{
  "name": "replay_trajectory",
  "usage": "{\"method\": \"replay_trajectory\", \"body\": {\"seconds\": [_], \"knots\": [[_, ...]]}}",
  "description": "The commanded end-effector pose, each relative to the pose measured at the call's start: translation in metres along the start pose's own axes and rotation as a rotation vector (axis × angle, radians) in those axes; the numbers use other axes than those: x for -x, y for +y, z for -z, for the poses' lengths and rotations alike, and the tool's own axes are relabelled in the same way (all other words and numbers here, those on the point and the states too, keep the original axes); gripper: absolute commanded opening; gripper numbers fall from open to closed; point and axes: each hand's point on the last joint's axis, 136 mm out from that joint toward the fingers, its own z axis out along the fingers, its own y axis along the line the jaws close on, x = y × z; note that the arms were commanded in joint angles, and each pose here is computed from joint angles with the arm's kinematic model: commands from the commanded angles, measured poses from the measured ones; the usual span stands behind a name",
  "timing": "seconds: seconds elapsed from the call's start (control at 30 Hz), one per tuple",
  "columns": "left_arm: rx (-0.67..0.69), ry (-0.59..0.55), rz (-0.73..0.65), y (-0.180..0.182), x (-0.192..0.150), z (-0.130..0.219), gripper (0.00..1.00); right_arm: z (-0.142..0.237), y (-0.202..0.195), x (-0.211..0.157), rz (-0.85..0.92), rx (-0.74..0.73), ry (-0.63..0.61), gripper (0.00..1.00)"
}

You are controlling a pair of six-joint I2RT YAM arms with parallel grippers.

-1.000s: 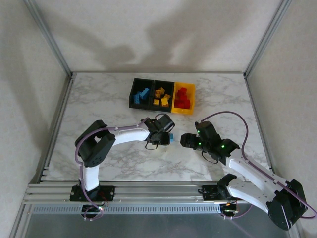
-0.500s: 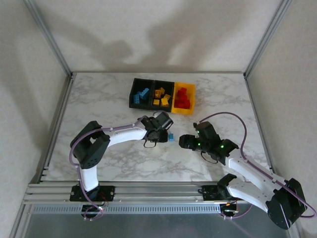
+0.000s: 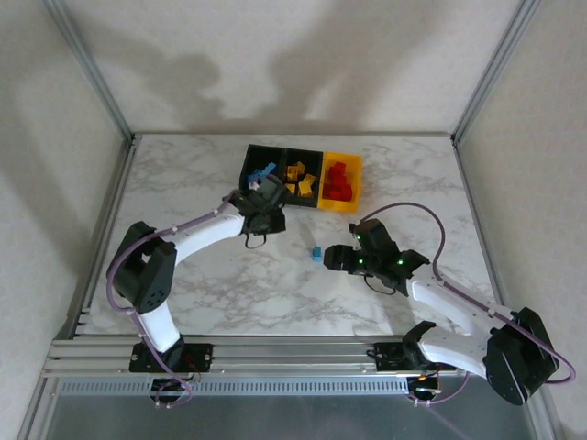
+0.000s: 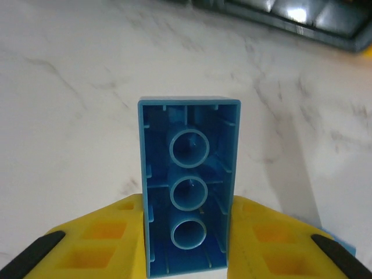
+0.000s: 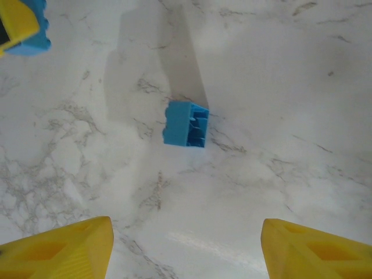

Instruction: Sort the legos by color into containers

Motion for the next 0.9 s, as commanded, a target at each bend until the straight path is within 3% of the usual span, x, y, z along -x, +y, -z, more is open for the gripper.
{"method": "replay_trajectory", "body": {"seconds": [0.0,0.23,0.5,0.87], "knots": [[0.016,-0.085,-0.009,0.005,0.045,0.016,0.24,0.003,0.023,0.025,0.028,0.067,-0.056,0.68],[0.033,-0.151,0.017,0.009,0.111,0.014,0.24,-0.006,0.032,0.035,0.028,0.087,-0.053,0.68],[0.09,-0.179,0.028,0.017,0.161,-0.016,0.24,-0.004,0.031,0.036,0.018,0.077,-0.064,0.68],[0.164,-0.138,0.046,0.039,0.179,-0.067,0.24,0.003,0.022,0.032,-0.003,0.054,-0.075,0.68]]}}
